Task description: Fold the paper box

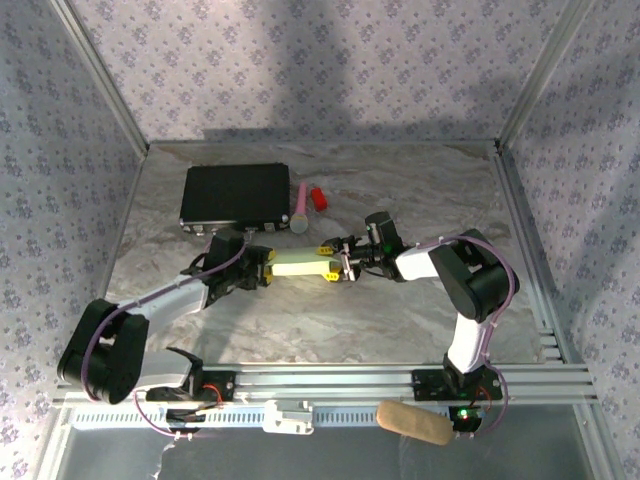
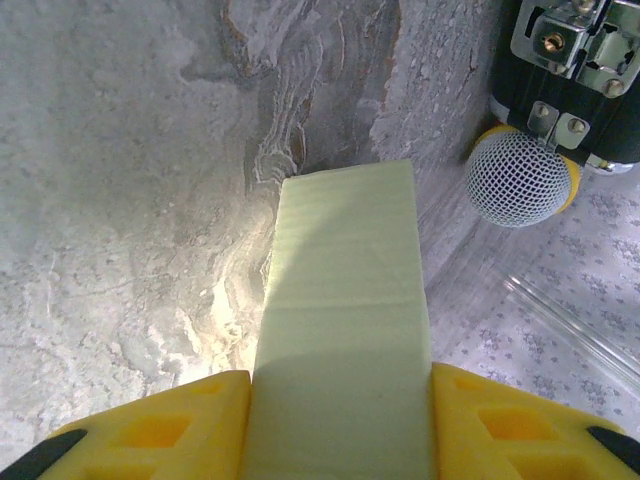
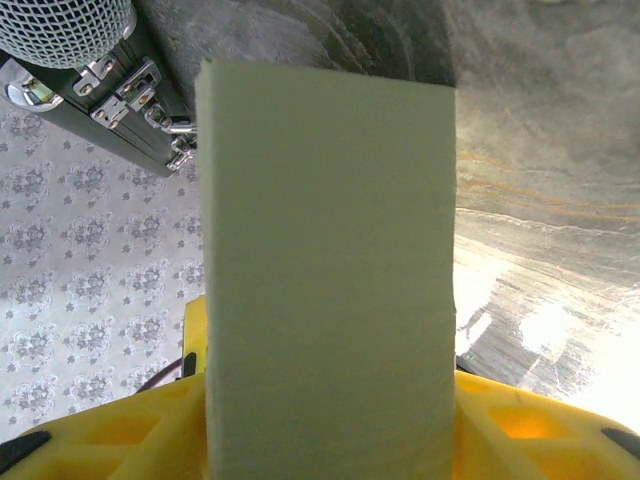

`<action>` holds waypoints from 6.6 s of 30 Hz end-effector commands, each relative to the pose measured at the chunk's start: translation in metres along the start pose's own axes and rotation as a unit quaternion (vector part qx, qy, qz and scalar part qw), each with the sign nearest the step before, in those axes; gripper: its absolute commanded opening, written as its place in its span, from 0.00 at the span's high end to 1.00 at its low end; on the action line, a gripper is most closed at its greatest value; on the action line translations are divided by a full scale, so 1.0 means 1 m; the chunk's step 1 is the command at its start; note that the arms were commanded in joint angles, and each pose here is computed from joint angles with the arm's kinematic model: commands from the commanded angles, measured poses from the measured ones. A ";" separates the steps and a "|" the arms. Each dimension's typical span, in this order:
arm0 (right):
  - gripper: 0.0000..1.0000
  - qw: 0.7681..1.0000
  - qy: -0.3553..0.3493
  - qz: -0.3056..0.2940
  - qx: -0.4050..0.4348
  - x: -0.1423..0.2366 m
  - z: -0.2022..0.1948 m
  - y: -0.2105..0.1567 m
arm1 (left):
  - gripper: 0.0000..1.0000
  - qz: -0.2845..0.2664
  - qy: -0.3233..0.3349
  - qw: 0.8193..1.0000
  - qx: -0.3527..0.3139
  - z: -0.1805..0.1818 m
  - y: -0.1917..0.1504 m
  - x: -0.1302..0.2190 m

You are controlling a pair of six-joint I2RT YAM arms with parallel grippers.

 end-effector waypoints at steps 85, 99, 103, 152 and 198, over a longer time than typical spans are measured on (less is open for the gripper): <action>0.55 0.614 -0.362 -0.144 0.686 -0.033 0.074 -0.041 | 0.26 -0.164 0.062 0.979 -0.105 -0.060 0.062 0.128; 0.59 0.614 -0.348 -0.151 0.692 -0.033 0.072 -0.042 | 0.24 -0.214 0.047 0.769 -0.600 -0.085 -0.020 0.164; 0.60 0.614 -0.347 -0.148 0.693 -0.033 0.072 -0.042 | 0.26 -0.151 0.070 0.659 -0.734 -0.084 -0.034 0.151; 0.71 0.645 -0.280 -0.112 0.702 -0.026 0.076 -0.041 | 0.23 0.033 0.203 0.395 -0.896 -0.011 -0.010 0.051; 0.65 0.612 -0.261 -0.046 0.746 -0.005 0.097 -0.032 | 0.42 0.029 0.197 0.373 -0.906 -0.007 -0.016 0.049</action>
Point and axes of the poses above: each hand's point on the last joint's axis, 136 mm out from that joint toward the fingers, its own x axis back along the fingers, its own z axis along the line the jaws close on, y = z × x, the point moved 2 cm from there along x, back along the fingers, and after that the axes turned 11 degrees about x, right-handed, at the moved point
